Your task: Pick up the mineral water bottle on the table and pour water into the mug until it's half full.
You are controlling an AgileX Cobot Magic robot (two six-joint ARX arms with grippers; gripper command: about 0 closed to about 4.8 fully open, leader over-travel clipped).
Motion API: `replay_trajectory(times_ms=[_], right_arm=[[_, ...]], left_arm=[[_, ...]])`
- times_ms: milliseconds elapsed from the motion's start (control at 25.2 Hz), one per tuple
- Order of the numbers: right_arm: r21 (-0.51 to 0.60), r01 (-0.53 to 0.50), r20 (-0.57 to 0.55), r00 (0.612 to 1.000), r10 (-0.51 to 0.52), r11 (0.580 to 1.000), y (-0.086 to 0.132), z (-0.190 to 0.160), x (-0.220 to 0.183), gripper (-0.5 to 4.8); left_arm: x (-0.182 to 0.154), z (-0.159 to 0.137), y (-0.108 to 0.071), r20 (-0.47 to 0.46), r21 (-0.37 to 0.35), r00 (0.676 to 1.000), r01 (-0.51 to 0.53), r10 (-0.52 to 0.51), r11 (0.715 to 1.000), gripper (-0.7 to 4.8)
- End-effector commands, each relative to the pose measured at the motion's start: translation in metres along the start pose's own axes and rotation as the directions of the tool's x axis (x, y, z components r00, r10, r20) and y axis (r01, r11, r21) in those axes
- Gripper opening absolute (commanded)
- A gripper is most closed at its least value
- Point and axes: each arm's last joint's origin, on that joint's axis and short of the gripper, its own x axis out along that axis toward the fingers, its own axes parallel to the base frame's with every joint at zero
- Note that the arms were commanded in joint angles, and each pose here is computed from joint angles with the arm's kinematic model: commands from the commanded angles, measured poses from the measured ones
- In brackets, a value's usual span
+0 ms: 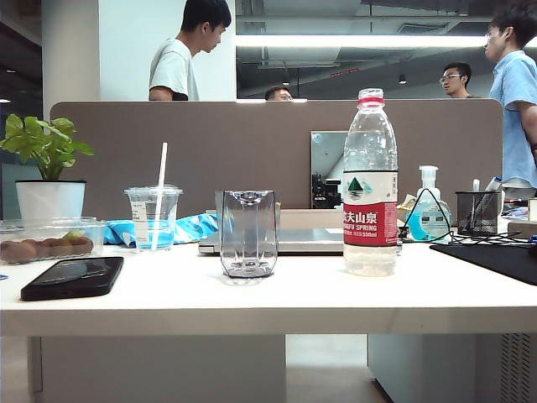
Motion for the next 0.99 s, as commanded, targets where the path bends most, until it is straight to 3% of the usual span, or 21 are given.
replay_trajectory(times_ms=[40,476,674,833,991], right_arm=[[0.004,0.001,0.006,1.000,-0.001,1.000,0.000,-0.001,0.000,-0.05],[0.004,0.001,0.006,1.000,-0.001,1.000,0.000,-0.001,0.000,-0.04],[0.079,-0.032,0.040,0.999,0.029,0.996,0.001,0.008,-0.001,-0.01],[0.107,-0.034,0.075,0.997,0.026,0.994,0.001,0.033,-0.007,0.01],[0.105,-0.041,0.097,0.995,0.030,0.994,0.002,0.053,-0.013,0.01]], left_arm=[[0.000,0.003,0.000,0.020,-0.003,1.000,0.005,-0.005,1.000,-0.01],[0.000,0.002,0.000,0.011,-0.012,1.000,0.005,-0.005,1.000,-0.01],[-0.003,0.012,-0.001,0.043,-0.085,0.999,0.034,-0.031,0.996,-0.04],[-0.012,0.040,-0.005,0.119,-0.063,0.982,0.157,-0.149,0.985,-0.04],[-0.018,0.054,-0.010,0.143,-0.030,0.941,0.314,-0.307,0.949,-0.04]])
